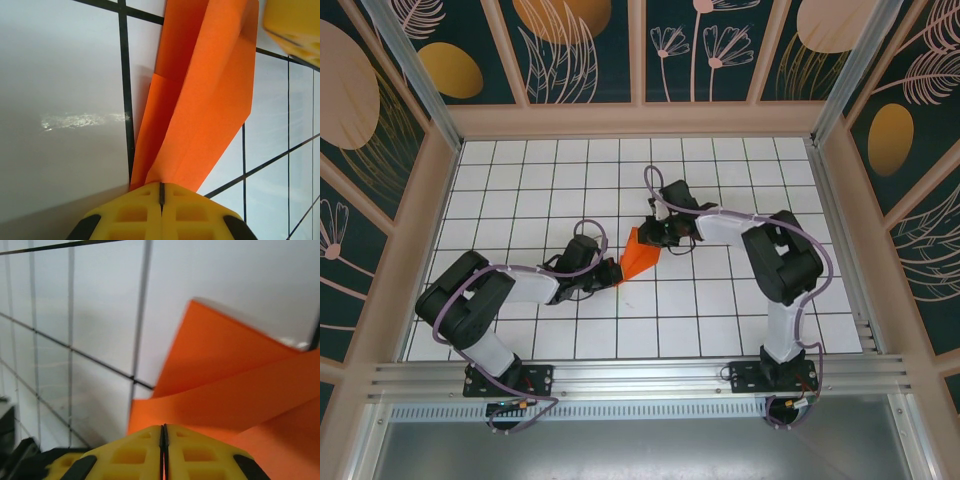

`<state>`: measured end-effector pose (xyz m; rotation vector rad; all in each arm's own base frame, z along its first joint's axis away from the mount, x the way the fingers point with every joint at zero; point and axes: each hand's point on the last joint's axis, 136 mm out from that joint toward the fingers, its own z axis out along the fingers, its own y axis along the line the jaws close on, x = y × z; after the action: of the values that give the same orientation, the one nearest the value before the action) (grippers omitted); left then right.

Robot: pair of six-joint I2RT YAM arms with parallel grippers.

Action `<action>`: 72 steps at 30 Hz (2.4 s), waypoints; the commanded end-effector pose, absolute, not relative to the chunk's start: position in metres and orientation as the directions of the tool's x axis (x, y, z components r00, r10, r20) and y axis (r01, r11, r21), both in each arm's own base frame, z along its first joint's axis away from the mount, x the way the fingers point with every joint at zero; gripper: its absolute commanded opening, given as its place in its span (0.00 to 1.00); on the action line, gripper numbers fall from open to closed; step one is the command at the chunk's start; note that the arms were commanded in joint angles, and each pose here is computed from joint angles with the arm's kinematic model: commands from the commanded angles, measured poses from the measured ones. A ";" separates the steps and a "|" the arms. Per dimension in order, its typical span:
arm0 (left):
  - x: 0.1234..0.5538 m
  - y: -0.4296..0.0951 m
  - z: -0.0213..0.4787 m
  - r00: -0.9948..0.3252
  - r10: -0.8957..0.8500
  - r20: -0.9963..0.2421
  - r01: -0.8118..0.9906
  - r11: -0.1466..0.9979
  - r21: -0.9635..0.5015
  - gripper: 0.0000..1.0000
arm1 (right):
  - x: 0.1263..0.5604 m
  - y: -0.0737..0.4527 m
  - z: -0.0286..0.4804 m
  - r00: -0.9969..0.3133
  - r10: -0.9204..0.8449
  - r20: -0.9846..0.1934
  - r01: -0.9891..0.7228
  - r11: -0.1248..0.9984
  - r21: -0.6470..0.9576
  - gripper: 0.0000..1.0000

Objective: Fold a paper plane with a square sheet of paper (pick it up from the middle)

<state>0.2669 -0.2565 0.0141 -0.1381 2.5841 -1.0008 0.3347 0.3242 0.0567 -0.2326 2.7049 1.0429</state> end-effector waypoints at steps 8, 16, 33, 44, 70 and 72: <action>0.243 -0.233 -0.025 -0.956 -0.196 -0.220 -0.037 0.820 -0.572 0.00 | 0.295 0.347 0.045 -0.964 -0.138 -0.228 -0.258 0.694 0.673 0.07; 0.242 -0.232 -0.026 -0.956 -0.198 -0.216 -0.041 0.822 -0.568 0.00 | 0.276 0.357 0.024 -0.966 -0.194 -0.171 -0.259 0.688 0.678 0.04; 0.261 -0.273 0.046 -0.933 -0.213 -0.291 0.090 0.644 -0.760 0.04 | 0.272 0.344 -0.009 -0.975 -0.191 -0.116 -0.221 0.741 0.634 0.04; 0.262 -0.258 0.007 -0.944 -0.208 -0.256 0.016 0.745 -0.667 0.05 | 0.272 0.341 -0.013 -0.976 -0.187 -0.111 -0.216 0.755 0.620 0.04; 0.247 -0.251 0.051 -0.916 -0.264 -0.303 0.058 0.658 -0.751 0.06 | 0.274 0.328 -0.025 -0.979 -0.176 -0.099 -0.201 0.797 0.569 0.04; 0.257 -0.257 0.065 -0.900 -0.284 -0.332 0.084 0.633 -0.769 0.06 | 0.274 0.328 -0.025 -0.979 -0.176 -0.099 -0.200 0.796 0.571 0.04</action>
<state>0.2383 -0.2444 0.0334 -0.1607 2.5534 -1.0875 0.2801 0.3547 0.0175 -0.3681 2.8150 1.1262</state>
